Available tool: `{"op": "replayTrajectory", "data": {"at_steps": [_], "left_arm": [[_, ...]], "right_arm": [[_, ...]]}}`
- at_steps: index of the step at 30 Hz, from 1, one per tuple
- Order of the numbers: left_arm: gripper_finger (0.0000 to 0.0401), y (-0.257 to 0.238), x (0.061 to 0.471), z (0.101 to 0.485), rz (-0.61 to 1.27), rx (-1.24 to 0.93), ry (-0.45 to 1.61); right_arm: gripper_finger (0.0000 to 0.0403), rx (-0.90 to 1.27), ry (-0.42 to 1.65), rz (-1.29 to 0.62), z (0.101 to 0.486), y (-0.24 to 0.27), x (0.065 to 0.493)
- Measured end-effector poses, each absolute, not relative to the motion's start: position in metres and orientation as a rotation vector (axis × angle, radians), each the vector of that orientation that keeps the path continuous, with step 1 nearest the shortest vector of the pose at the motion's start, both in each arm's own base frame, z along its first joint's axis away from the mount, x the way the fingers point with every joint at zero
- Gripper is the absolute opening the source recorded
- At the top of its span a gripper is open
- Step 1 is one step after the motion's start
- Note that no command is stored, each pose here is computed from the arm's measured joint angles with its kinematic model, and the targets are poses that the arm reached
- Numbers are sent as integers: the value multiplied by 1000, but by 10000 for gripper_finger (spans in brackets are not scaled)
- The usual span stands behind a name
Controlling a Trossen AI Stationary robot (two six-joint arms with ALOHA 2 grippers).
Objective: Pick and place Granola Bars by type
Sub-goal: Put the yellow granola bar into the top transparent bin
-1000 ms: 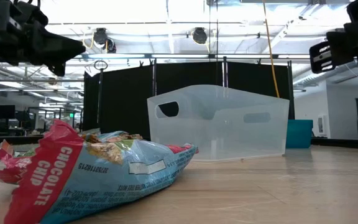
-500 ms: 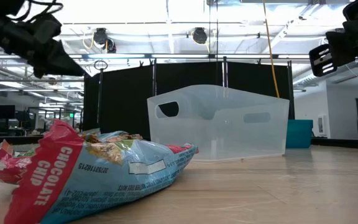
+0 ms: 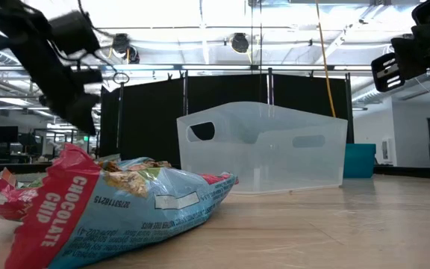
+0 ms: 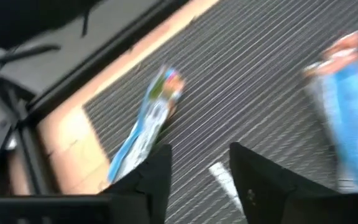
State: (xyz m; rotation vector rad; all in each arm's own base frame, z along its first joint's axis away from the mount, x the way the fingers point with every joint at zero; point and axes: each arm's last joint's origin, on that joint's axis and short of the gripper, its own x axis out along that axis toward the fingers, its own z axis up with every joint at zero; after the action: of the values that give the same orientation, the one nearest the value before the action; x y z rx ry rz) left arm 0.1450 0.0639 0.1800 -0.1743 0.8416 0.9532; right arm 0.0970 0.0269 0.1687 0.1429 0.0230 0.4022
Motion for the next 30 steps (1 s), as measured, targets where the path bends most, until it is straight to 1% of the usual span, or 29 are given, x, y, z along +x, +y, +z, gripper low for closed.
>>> {"op": "replayTrajectory", "data": {"at_steps": [3, 6, 11, 19, 23, 27, 30], "left_arm": [[201, 74, 146, 169, 988, -175, 929], [216, 85, 147, 162, 1003, -169, 986], [218, 104, 143, 153, 1009, -205, 1050], [218, 131, 135, 147, 1055, -227, 1053], [218, 141, 131, 142, 1032, -286, 1055], [218, 149, 128, 134, 1058, -318, 1082], [218, 151, 128, 130, 1074, -302, 1110]], "right_arm": [[89, 143, 23, 402, 169, 27, 97], [89, 143, 23, 402, 169, 27, 97], [89, 143, 23, 402, 169, 27, 97], [89, 143, 23, 402, 169, 27, 97], [89, 143, 22, 402, 169, 27, 97], [89, 143, 23, 402, 169, 27, 97], [89, 143, 23, 402, 169, 27, 97]]}}
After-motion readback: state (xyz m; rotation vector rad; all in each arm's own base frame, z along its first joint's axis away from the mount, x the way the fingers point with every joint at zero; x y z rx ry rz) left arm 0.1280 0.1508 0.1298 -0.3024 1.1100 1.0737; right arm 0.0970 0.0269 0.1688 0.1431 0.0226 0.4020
